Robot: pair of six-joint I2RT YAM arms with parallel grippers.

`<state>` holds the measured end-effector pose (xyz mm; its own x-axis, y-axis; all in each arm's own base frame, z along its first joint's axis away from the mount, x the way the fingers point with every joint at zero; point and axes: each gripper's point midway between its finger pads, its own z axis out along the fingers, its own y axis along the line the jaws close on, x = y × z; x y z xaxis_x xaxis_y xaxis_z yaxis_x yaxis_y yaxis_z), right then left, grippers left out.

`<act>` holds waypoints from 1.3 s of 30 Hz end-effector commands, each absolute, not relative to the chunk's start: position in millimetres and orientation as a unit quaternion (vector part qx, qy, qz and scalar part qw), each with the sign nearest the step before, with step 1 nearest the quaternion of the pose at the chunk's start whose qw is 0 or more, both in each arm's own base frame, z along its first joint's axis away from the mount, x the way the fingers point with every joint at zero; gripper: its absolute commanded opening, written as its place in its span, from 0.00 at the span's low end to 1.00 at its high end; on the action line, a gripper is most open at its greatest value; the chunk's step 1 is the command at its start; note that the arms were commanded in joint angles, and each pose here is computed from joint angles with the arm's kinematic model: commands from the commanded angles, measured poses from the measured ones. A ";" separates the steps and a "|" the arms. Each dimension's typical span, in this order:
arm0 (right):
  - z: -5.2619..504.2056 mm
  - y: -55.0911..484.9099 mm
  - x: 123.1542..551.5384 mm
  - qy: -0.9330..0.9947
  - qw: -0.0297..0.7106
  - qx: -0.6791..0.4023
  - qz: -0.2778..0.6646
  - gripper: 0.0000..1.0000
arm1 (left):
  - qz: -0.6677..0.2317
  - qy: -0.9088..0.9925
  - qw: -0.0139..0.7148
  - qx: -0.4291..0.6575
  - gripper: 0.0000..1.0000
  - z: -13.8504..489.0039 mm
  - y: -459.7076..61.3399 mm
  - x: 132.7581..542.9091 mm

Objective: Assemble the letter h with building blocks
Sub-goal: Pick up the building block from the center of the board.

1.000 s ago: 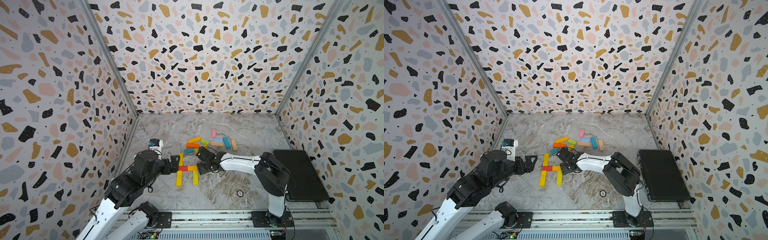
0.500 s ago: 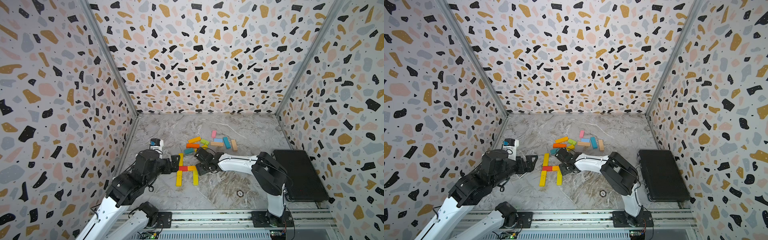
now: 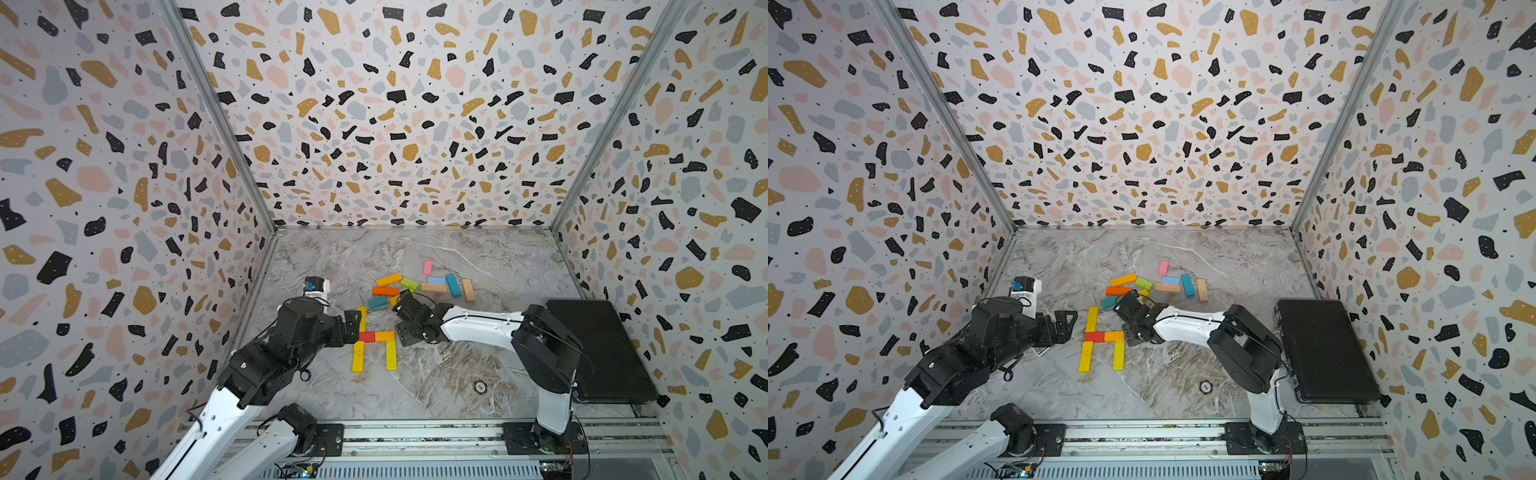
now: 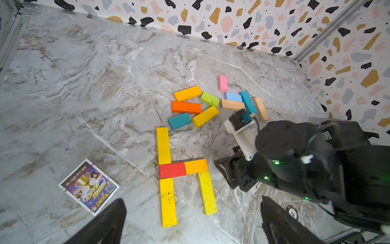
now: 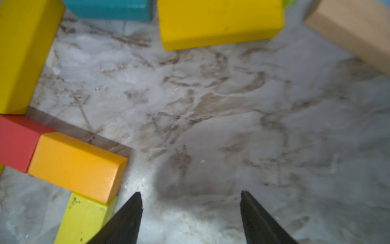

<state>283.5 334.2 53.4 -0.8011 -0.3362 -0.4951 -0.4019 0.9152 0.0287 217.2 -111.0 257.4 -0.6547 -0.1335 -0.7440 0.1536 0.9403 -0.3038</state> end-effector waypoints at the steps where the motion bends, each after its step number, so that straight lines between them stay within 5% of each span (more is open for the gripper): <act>1: 122.8 315.6 294.7 0.929 0.322 -0.158 0.090 0.76 | -0.180 0.890 0.418 0.002 0.99 252.7 -120.8 232.6; 9: 130.6 286.4 251.5 0.931 0.294 -0.145 0.159 0.77 | -0.229 0.912 0.340 0.013 1.00 211.2 -186.9 289.3; 15: 118.7 258.5 227.6 0.936 0.282 -0.137 0.162 0.77 | -0.228 0.928 0.291 0.050 0.85 178.8 -231.7 336.2; 23: 109.8 229.1 209.5 0.936 0.286 -0.125 0.163 0.77 | -0.185 0.948 0.233 0.113 0.84 116.6 -269.1 385.2; 39: 98.8 206.7 194.9 0.937 0.285 -0.122 0.160 0.77 | -0.120 0.933 0.231 0.249 0.78 71.2 -293.6 417.6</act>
